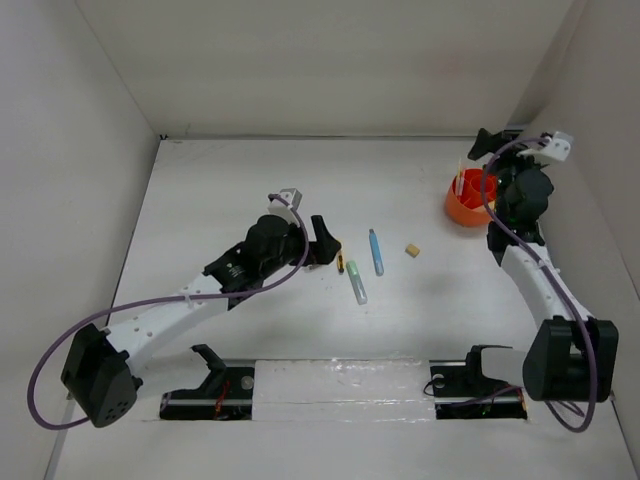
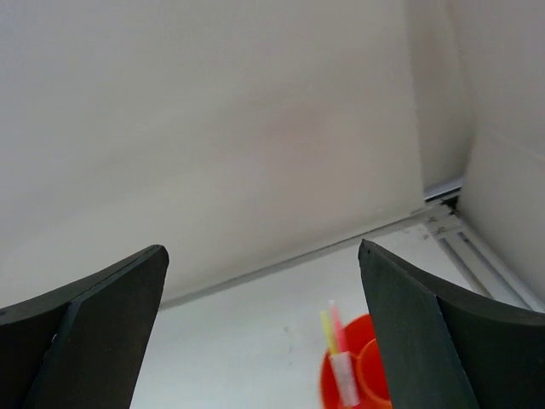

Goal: Sort the stationery into containers
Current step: Place the stationery in the storage box, then pick up the stationery from the center of the board.

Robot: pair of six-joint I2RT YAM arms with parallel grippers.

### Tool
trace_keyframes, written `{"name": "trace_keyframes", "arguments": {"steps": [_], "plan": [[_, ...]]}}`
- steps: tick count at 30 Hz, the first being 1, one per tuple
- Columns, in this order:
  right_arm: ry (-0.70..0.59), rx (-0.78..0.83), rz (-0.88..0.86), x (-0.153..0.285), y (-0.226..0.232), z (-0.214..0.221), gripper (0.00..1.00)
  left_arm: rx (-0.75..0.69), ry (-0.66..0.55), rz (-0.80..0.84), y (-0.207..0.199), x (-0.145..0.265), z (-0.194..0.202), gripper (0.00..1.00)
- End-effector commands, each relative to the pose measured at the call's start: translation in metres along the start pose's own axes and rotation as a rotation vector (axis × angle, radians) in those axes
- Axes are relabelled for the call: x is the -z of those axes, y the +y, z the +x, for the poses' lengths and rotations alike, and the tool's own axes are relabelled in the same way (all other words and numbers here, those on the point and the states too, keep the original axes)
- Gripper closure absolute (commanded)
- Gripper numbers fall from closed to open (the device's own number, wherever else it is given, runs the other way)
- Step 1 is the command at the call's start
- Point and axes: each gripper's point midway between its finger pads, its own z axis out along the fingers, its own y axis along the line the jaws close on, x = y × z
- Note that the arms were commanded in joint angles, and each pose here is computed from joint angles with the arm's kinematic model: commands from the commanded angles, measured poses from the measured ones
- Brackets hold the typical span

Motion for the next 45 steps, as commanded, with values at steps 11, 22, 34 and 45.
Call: {"name": "trace_keyframes", "arguments": {"steps": [11, 22, 34, 45], "plan": [[0.802, 0.238, -0.249, 0.137, 0.077, 0.188, 0.07, 0.128, 0.062, -0.192, 0.005, -0.04, -0.013, 0.0], [0.717, 0.269, -0.081, 0.155, 0.061, 0.137, 0.06, 0.189, 0.277, -0.408, -0.005, -0.062, 0.044, 0.0], [0.57, 0.191, -0.15, 0.165, 0.064, 0.069, 0.04, 0.238, 0.333, -0.731, -0.002, -0.052, 0.13, 0.0], [0.567, 0.138, -0.281, 0.177, 0.082, 0.065, 0.04, 0.207, 0.341, -0.763, 0.004, -0.085, 0.138, 0.03]]}}
